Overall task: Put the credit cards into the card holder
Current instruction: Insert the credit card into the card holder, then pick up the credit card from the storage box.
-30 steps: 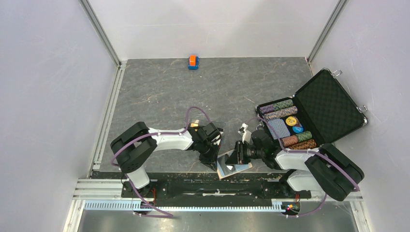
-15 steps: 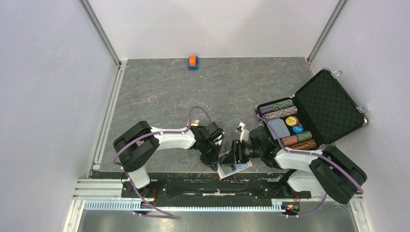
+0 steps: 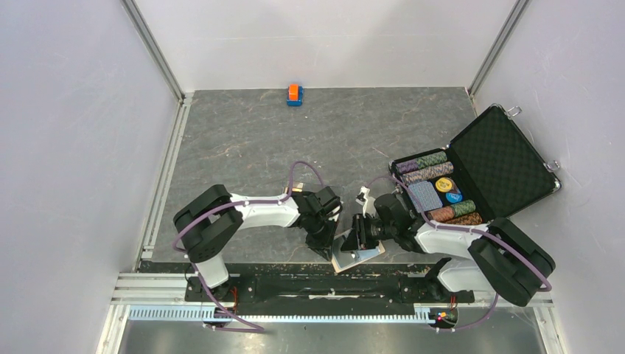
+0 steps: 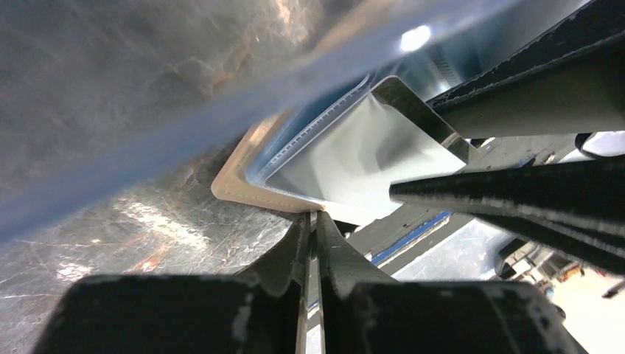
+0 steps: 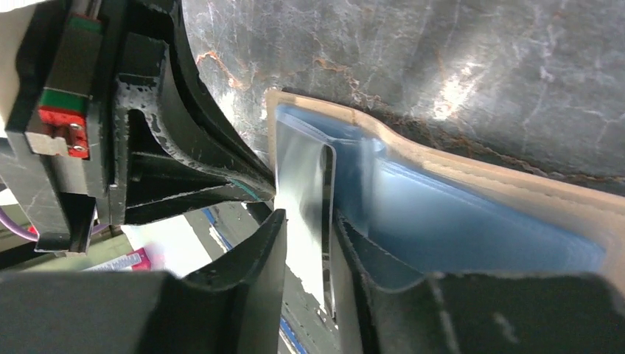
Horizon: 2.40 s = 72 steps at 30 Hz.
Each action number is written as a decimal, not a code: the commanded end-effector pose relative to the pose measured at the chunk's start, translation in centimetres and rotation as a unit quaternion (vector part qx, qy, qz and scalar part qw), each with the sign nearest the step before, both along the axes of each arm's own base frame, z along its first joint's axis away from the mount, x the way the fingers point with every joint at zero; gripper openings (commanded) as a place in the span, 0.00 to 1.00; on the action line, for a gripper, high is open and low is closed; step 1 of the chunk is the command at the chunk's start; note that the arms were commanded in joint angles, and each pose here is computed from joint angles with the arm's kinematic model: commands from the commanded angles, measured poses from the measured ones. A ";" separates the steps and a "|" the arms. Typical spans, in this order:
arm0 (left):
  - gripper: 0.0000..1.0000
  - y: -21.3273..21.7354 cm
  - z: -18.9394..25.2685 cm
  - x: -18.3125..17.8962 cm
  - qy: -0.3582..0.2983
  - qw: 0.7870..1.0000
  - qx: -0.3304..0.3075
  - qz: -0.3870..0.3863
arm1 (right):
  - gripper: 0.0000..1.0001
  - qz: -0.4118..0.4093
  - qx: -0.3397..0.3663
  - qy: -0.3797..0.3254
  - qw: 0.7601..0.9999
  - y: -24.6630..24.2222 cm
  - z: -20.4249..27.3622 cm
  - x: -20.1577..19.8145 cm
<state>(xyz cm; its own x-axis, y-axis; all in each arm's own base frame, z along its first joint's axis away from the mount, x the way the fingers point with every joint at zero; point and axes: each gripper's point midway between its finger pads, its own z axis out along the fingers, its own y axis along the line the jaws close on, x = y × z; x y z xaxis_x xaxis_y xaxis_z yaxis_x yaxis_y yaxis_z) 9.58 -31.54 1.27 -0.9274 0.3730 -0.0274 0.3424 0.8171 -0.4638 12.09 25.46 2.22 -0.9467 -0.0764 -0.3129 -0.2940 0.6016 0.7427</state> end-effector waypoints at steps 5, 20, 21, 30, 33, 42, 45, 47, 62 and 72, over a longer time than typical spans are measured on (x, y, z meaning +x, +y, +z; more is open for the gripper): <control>0.31 -0.9 4.8 4.2 -0.126 0.991 -0.033 0.028 | 0.47 0.016 -0.076 -0.031 0.997 -1.2 -0.4 0.8; 0.52 2.6 11.9 10.8 -0.184 0.966 -0.135 0.125 | 0.78 0.008 -0.094 -0.044 0.995 -1.3 0.8 1.7; 0.52 3.0 12.2 11.2 -0.178 0.964 -0.146 0.133 | 0.79 0.007 -0.093 -0.047 0.995 -1.2 1.0 1.9; 0.52 9.9 11.6 15.8 -0.145 0.953 -0.147 0.222 | 0.88 -0.004 -0.084 -0.071 0.994 -0.3 3.4 3.6; 0.52 13.2 10.5 16.9 -0.152 0.955 -0.081 0.240 | 0.89 -0.006 -0.082 -0.072 0.994 -0.1 3.6 3.8; 0.52 17.3 6.8 18.3 -0.148 0.966 0.064 0.204 | 0.90 -0.016 -0.091 -0.066 0.994 -0.7 2.9 3.5; 0.49 17.1 5.0 18.2 -0.123 0.970 0.072 0.196 | 0.90 -0.019 -0.090 -0.067 0.993 -0.8 3.0 3.5; 0.45 16.6 4.1 18.2 -0.108 0.973 0.067 0.192 | 0.90 -0.022 -0.088 -0.069 0.993 -0.9 3.2 3.5; 0.11 12.9 2.4 17.7 -0.060 0.979 0.017 0.193 | 0.91 -0.038 -0.084 -0.101 0.991 -0.7 5.6 4.8; 0.10 8.7 2.9 16.8 -0.058 0.984 0.004 0.171 | 0.94 -0.054 -0.072 -0.156 0.984 0.9 10.1 8.1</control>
<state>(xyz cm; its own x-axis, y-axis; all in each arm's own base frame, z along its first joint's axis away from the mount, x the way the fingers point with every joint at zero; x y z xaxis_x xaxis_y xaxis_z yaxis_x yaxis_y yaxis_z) 25.76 -20.08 3.52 -0.9915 0.0478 -0.1208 0.0906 0.9209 -0.3791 17.83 25.40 9.23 -0.8638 -0.0742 -0.4984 -0.3821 0.7412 0.5520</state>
